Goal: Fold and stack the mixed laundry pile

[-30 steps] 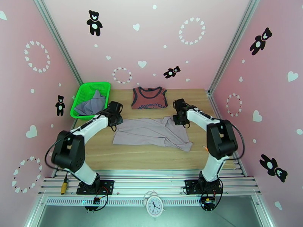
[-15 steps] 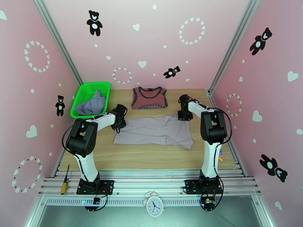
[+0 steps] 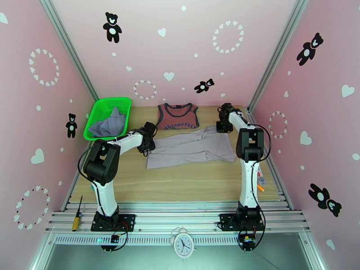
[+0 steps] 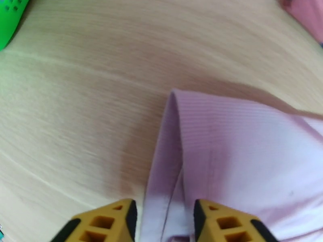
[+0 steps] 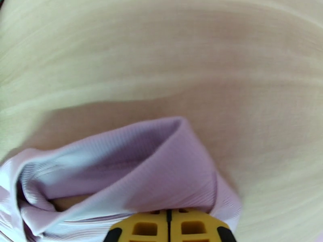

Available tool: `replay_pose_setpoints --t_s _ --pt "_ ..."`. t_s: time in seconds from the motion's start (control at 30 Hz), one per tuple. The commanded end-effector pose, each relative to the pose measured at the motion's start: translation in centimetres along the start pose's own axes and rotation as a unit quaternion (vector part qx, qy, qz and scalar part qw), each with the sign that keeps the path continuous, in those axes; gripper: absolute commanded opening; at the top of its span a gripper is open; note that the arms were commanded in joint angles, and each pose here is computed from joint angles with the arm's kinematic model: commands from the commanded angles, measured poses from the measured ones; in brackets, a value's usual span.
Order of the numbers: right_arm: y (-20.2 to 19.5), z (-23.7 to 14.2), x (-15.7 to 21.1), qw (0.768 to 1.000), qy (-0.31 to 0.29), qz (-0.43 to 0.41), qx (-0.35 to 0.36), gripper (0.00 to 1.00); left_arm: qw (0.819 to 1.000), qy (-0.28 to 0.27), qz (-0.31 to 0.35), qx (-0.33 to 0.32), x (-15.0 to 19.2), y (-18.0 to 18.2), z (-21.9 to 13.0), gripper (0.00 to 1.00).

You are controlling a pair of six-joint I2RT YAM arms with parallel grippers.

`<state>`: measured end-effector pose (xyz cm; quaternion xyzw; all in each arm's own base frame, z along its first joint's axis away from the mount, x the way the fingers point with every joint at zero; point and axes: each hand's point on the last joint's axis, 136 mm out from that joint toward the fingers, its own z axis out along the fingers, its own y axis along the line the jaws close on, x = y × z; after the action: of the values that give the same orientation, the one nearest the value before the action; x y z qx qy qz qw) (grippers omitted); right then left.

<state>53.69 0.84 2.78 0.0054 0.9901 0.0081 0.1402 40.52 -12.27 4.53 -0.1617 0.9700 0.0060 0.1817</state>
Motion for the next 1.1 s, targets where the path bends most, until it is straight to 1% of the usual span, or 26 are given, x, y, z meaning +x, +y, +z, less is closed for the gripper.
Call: replay_pose_setpoints --t_s 0.0,0.07,0.13,0.2,0.27,0.37,0.5,0.57,0.67,0.77,0.9,1.0,1.07 --pt "0.8 -3.2 -0.4 0.999 -0.008 -0.022 -0.025 0.22 0.998 -0.052 -0.003 0.023 -3.4 -0.6 -6.5 0.5" --pt "1.1 -5.6 -0.3 0.999 -0.022 -0.026 -0.03 0.29 0.997 -0.07 0.002 0.019 -4.4 -0.2 -8.7 0.52" --pt "1.9 -8.2 0.6 0.998 -0.036 -0.029 -0.035 0.33 0.997 -0.079 0.01 0.012 -5.0 0.3 -10.2 0.56" --pt "3.3 -10.9 1.9 0.997 -0.048 -0.039 -0.042 0.36 0.997 -0.077 0.017 0.013 -5.1 0.4 -10.5 0.58" --pt "5.7 -13.0 4.0 0.996 -0.051 -0.058 -0.043 0.39 0.997 -0.067 0.021 0.022 -5.3 0.3 -9.9 0.6" --pt "11.3 -15.7 8.2 0.992 -0.057 -0.106 -0.044 0.43 0.998 -0.048 0.025 0.043 -5.6 -0.3 -8.0 0.6" --pt "20.7 -17.3 14.2 0.984 -0.058 -0.157 -0.069 0.47 0.997 -0.029 0.028 0.068 -6.5 -1.2 -4.9 0.6" --pt "25.5 -17.5 16.8 0.977 -0.061 -0.184 -0.085 0.5 0.996 -0.018 0.035 0.078 -6.7 -1.7 -3.4 0.61" --pt "31.6 -17.1 19.8 0.968 -0.067 -0.223 -0.091 0.53 0.995 -0.004 0.045 0.09 -6.9 -2.7 -1.2 0.61" --pt "36.4 -15.6 21.7 0.962 -0.068 -0.249 -0.085 0.54 0.994 0.019 0.053 0.092 -6.3 -3.3 1.2 0.61" --pt "41.5 -13.0 23.4 0.955 -0.057 -0.278 -0.083 0.55 0.993 0.047 0.054 0.097 -4.7 -3.6 3.9 0.61" --pt "43.9 -11.3 24.0 0.952 -0.051 -0.289 -0.085 0.55 0.993 0.056 0.053 0.094 -3.7 -3.2 5.1 0.6" --pt "44.6 -10.1 24.1 0.953 -0.044 -0.289 -0.077 0.55 0.993 0.061 0.054 0.089 -3.1 -2.9 5.6 0.6"
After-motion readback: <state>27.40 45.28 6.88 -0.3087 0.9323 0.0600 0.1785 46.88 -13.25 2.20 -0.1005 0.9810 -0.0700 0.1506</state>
